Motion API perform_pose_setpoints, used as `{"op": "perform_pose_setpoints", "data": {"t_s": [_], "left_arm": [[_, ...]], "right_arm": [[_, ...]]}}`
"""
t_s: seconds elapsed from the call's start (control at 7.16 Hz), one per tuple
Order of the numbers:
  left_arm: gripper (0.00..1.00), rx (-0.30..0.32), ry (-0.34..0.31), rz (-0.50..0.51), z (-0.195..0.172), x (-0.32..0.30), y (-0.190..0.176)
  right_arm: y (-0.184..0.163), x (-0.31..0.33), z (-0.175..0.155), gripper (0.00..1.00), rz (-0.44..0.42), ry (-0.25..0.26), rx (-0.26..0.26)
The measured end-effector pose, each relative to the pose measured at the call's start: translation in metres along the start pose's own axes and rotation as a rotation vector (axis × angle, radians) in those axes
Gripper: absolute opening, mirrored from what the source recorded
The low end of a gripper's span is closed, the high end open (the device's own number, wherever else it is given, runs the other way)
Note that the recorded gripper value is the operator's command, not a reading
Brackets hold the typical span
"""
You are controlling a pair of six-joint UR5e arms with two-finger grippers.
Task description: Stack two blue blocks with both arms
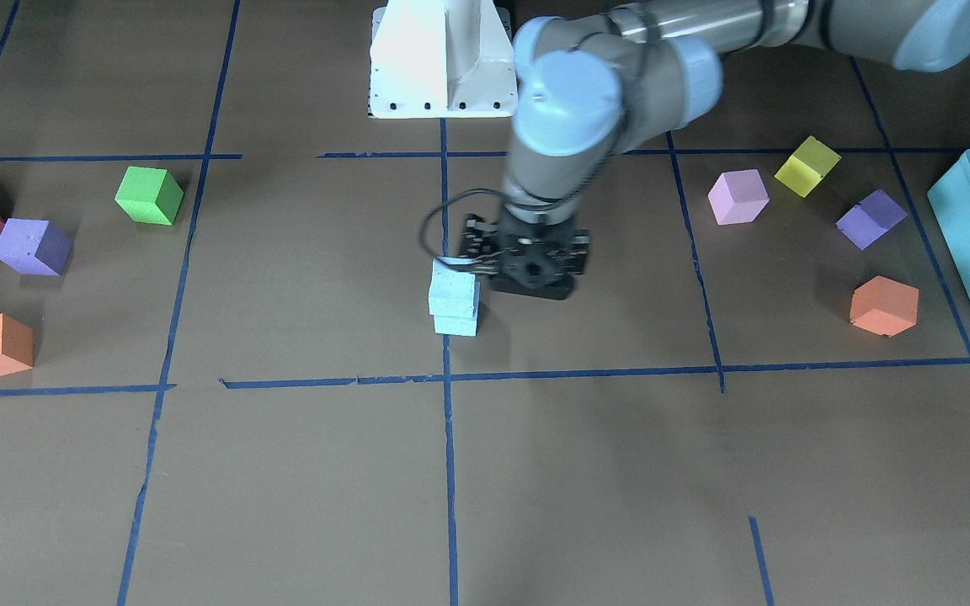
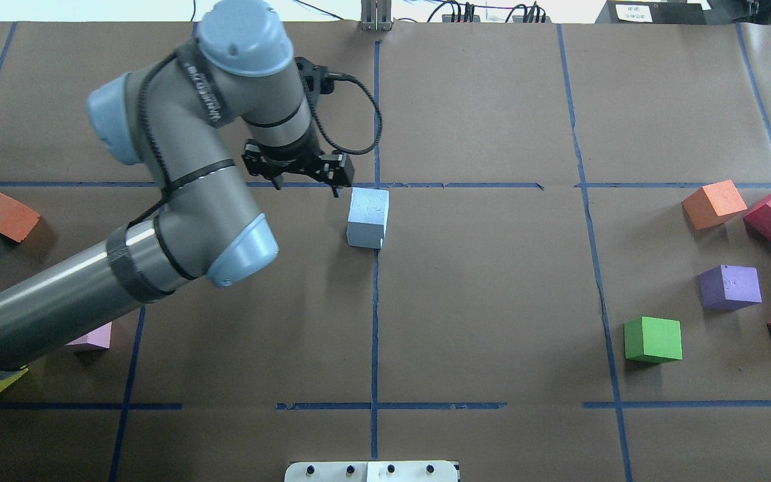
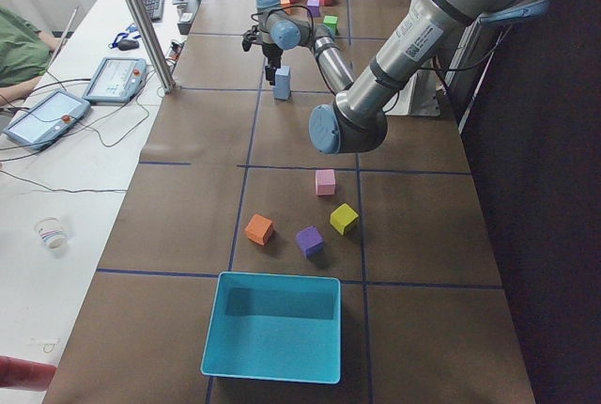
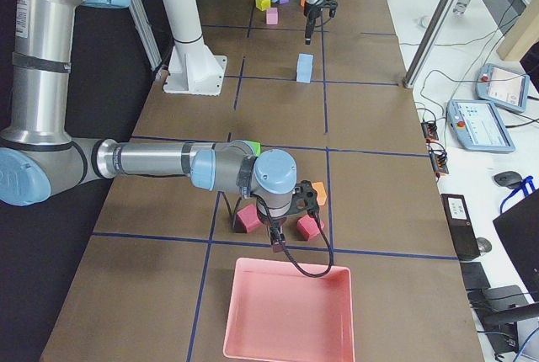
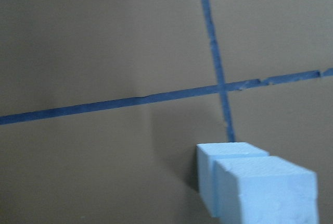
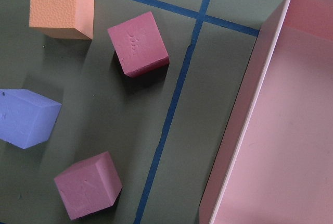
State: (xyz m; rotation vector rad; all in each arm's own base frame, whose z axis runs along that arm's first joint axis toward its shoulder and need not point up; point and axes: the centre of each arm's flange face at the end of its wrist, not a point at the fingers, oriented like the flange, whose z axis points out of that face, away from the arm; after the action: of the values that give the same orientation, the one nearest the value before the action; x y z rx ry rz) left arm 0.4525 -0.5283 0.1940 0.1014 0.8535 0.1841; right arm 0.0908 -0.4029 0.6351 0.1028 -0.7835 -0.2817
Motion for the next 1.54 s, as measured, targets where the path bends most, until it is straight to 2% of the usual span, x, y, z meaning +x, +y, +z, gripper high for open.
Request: {"op": "perform_pose_setpoints", "data": {"t_s": [0.28,0.42,0.56,0.84,1.12,1.26,1.54], "left_arm": [[1.00,-0.004,-0.043,0.108,-0.020,-0.148,0.019],[1.00,-0.018,-0.043,0.125,-0.038,-0.230,0.025],[1.00,-0.025,-0.033,0.115,-0.063,-0.324,0.038],[1.00,-0.012,-0.031,0.059,-0.101,-0.481,0.094],[1.00,-0.026,-0.047,-0.036,-0.104,-0.571,0.167],[1.00,-0.039,-0.051,-0.089,-0.100,-0.596,0.192],[1.00,-0.068,-0.055,-0.163,-0.089,-0.625,0.220]], "right_arm": [[0.001,0.001,0.001,1.00,0.000,0.000,-0.002],[0.001,0.001,0.001,1.00,0.002,0.000,-0.003],[0.001,0.002,0.002,1.00,0.003,-0.001,-0.005],[0.002,0.003,0.004,1.00,0.006,-0.001,-0.007],[0.003,0.005,0.005,1.00,0.009,-0.002,-0.011],[0.003,0.005,0.005,1.00,0.009,-0.002,-0.012],[0.002,0.005,0.006,1.00,0.009,-0.003,-0.012]]}}
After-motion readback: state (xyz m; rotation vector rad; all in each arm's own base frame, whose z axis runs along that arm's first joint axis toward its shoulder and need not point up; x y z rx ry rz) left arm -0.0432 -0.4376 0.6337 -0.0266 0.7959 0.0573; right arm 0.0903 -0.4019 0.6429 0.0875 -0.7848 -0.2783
